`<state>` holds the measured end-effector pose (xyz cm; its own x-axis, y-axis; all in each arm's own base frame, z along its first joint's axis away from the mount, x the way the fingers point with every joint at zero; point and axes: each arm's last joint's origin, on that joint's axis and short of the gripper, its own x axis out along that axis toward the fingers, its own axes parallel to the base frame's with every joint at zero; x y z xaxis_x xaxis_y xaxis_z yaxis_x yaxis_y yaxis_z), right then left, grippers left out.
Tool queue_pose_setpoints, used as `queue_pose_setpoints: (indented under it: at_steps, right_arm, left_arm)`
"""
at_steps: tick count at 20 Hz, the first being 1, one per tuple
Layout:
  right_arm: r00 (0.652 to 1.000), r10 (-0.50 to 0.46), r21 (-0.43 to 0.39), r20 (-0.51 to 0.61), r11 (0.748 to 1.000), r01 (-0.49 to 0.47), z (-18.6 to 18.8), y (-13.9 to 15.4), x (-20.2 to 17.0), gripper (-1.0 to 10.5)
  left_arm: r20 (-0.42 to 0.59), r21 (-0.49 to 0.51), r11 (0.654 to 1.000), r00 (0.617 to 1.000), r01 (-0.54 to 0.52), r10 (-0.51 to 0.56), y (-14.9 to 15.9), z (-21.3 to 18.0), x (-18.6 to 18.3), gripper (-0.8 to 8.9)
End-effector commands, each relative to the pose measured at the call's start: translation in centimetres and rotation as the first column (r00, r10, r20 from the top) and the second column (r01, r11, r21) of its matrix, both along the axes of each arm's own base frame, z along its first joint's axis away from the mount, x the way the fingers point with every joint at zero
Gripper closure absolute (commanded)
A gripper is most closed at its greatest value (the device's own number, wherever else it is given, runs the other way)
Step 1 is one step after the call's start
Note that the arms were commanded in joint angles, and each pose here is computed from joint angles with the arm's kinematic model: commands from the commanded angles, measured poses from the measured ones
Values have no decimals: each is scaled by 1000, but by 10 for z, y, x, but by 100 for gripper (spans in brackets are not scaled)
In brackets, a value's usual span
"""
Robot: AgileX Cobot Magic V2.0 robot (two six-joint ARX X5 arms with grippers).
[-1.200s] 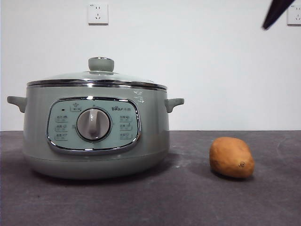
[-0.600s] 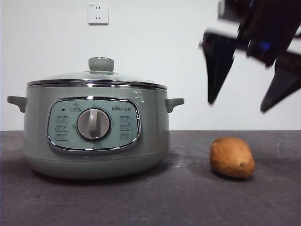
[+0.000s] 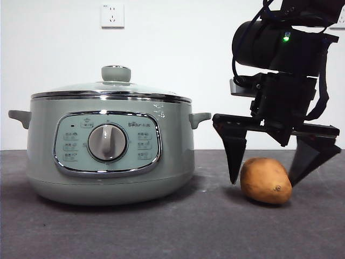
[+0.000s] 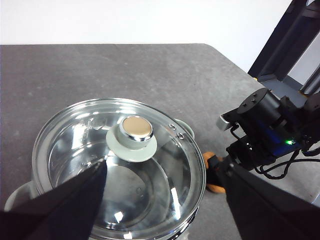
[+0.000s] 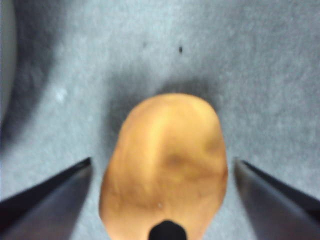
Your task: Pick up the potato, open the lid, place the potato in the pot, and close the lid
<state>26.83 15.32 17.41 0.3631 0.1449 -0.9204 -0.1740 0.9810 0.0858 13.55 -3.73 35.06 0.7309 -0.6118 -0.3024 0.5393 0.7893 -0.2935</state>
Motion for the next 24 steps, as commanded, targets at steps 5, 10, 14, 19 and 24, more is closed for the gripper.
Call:
queue_pose_setpoints:
  at_steps: [5,10,14,19,24]
  right_arm:
    - [1000,-11,8,5,1000,11,1,1,0,958]
    - [1000,-6,27,27,1000,5,35,-10,-19,958]
    - [999,18,26,50,999,-19,77,-30,-54,958]
    - [982,7,102,190,994,-27,121,-53,-92,958]
    - [975,0,115,220,993,-26,133,-64,-111,958]
  left_arm:
    - [-22,15,1000,1000,5,-4,0,-2,-2,437]
    - [-36,17,1000,999,4,-4,0,-4,-2,436]
    - [-62,21,1000,998,9,-8,-2,-7,7,436]
    - [-87,49,998,995,49,-45,-22,-14,39,436]
    - [-66,226,974,998,20,-6,-60,-12,75,436]
